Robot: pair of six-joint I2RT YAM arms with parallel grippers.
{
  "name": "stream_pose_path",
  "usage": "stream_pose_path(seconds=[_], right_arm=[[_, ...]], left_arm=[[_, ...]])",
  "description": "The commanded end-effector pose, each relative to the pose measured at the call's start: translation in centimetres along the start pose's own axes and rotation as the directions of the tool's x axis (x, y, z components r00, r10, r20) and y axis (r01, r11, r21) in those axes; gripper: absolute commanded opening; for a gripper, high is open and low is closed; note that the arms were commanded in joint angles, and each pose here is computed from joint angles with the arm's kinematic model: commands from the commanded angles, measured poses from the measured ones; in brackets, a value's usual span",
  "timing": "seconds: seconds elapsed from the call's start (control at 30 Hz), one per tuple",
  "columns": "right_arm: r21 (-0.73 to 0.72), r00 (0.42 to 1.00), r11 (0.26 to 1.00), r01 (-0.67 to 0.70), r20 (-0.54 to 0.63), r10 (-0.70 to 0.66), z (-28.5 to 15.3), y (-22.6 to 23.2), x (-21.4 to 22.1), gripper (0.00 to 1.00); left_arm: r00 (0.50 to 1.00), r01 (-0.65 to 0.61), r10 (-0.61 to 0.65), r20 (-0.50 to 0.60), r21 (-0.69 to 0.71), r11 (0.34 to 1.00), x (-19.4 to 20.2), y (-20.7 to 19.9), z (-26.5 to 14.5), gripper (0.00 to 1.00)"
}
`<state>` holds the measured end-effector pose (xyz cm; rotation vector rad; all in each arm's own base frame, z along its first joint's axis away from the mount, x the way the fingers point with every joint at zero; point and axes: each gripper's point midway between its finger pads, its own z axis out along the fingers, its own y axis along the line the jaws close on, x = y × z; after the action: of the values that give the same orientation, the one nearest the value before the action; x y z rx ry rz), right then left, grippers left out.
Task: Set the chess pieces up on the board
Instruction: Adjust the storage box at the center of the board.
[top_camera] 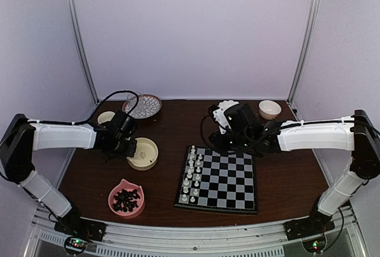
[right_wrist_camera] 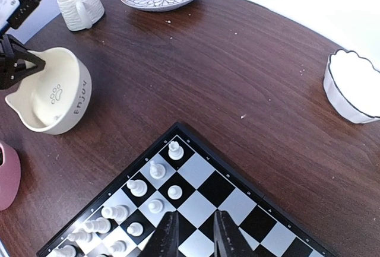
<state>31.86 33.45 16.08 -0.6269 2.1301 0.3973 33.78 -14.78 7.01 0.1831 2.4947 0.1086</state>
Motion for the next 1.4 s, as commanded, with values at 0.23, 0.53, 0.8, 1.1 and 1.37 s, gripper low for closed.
stream_pose_path(seconds=[0.23,0.53,0.8,1.1,1.37], right_arm=[[-0.233,0.984,0.96,0.157,0.125,-0.13,-2.5,7.2,-1.5,0.26],[-0.394,0.979,0.897,0.202,0.108,-0.173,-2.3,14.2,-0.9,0.26],[-0.425,0.994,0.904,0.041,-0.075,-0.08,0.1,16.7,-0.6,0.24],[-0.364,0.968,0.928,-0.073,-0.251,-0.023,4.7,18.3,0.7,0.26],[-0.297,0.95,0.946,-0.127,-0.309,0.03,7.0,17.8,1.1,0.26]], left_arm=[[0.828,-0.147,0.118,0.548,0.01,0.989,-6.3,-3.4,-10.4,0.0],[0.782,-0.221,0.171,0.599,0.011,0.975,-6.2,-5.2,-11.1,0.0],[0.856,-0.186,0.191,0.48,-0.059,0.981,-6.2,-5.0,-9.2,0.0],[0.894,-0.214,0.209,0.396,-0.034,0.976,-5.1,-6.5,-7.1,0.0],[0.945,-0.21,0.189,0.268,0.052,0.976,-3.9,-7.6,-4.8,0.0]])
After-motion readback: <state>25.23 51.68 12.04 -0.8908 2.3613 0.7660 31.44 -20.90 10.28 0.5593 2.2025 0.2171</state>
